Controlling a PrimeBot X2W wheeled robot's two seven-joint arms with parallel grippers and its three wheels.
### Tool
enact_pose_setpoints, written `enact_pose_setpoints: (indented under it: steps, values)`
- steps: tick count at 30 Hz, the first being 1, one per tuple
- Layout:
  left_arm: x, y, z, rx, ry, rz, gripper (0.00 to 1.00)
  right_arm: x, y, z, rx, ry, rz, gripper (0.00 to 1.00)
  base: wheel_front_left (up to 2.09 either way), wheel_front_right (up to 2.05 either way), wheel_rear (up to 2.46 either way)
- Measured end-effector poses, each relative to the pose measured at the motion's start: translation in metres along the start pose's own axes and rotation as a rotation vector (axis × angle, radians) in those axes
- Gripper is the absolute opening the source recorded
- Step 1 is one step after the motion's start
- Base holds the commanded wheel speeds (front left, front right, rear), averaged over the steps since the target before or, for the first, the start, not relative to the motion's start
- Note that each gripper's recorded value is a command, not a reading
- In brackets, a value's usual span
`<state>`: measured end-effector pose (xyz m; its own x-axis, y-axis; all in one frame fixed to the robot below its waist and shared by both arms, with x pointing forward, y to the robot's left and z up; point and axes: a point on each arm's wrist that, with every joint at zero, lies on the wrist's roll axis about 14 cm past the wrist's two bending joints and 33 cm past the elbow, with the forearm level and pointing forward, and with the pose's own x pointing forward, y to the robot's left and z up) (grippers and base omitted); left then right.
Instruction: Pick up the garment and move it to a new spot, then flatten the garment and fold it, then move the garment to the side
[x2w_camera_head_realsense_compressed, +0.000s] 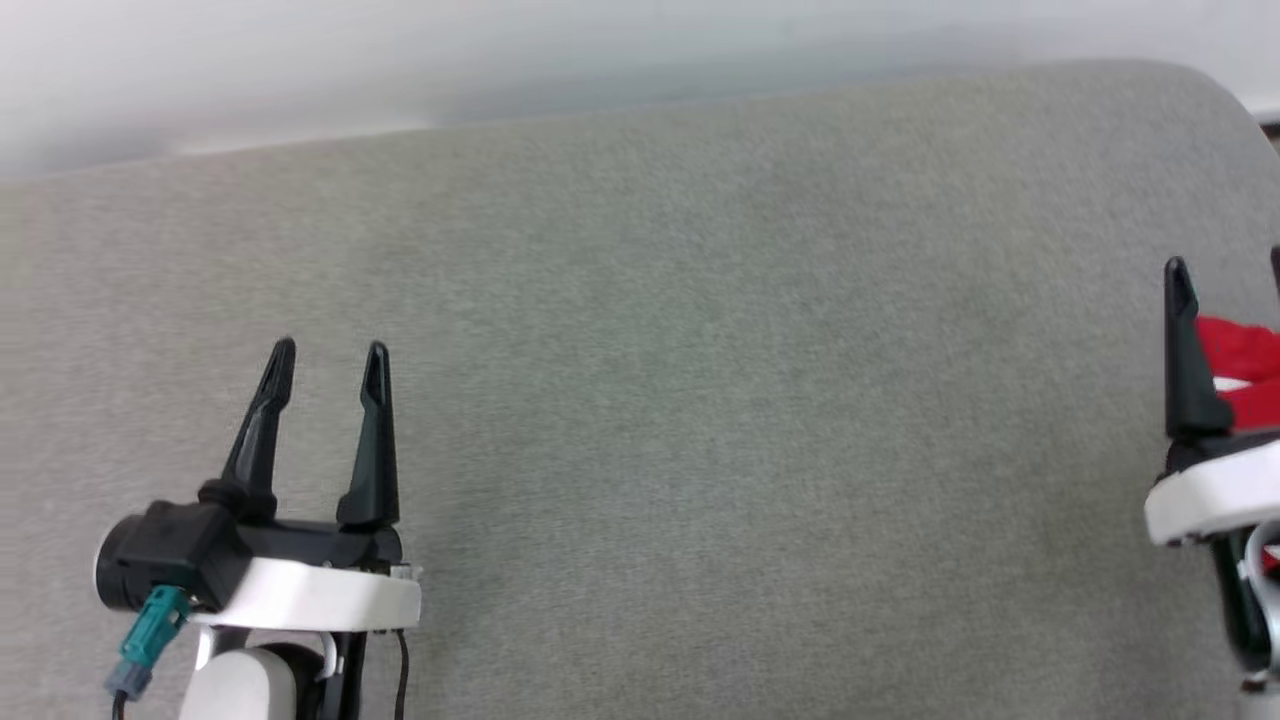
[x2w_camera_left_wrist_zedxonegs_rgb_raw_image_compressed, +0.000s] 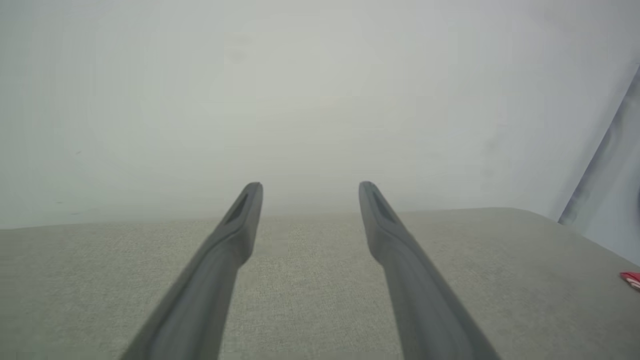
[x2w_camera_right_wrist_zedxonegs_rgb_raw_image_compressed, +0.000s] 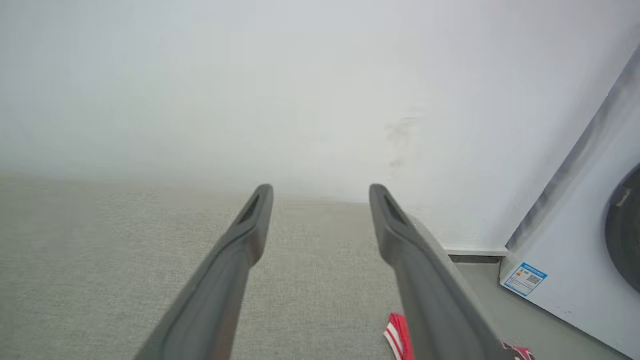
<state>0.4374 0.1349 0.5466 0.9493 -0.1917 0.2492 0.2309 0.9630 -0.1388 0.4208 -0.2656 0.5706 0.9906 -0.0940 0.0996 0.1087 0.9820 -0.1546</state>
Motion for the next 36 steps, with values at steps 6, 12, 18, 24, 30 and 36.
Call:
enact_pose_setpoints:
  steps: [6,12,18,24,30,36]
  values:
    - [-0.029,0.015,-0.001,0.022,0.041,0.065,1.00,-0.016,0.037,-0.005,0.110,-0.027,0.073,1.00,0.00,0.00,0.00]
    - [-0.049,0.020,-0.001,0.023,0.063,0.098,1.00,-0.031,0.068,-0.018,0.170,-0.017,0.140,1.00,0.00,0.00,0.00]
    - [-0.061,0.022,0.002,0.014,0.063,0.120,1.00,-0.038,0.080,-0.020,0.221,-0.034,0.154,1.00,0.00,0.00,0.00]
    - [-0.062,0.022,0.002,0.013,0.062,0.123,1.00,-0.039,0.084,-0.023,0.244,-0.035,0.154,1.00,0.00,0.00,0.00]
    - [-0.061,0.023,0.001,0.014,0.066,0.125,1.00,-0.038,0.087,-0.024,0.248,-0.035,0.157,1.00,0.00,0.00,0.00]
    - [-0.059,0.022,0.001,0.008,0.062,0.124,1.00,-0.038,0.088,-0.027,0.243,-0.030,0.158,1.00,0.00,0.00,0.00]
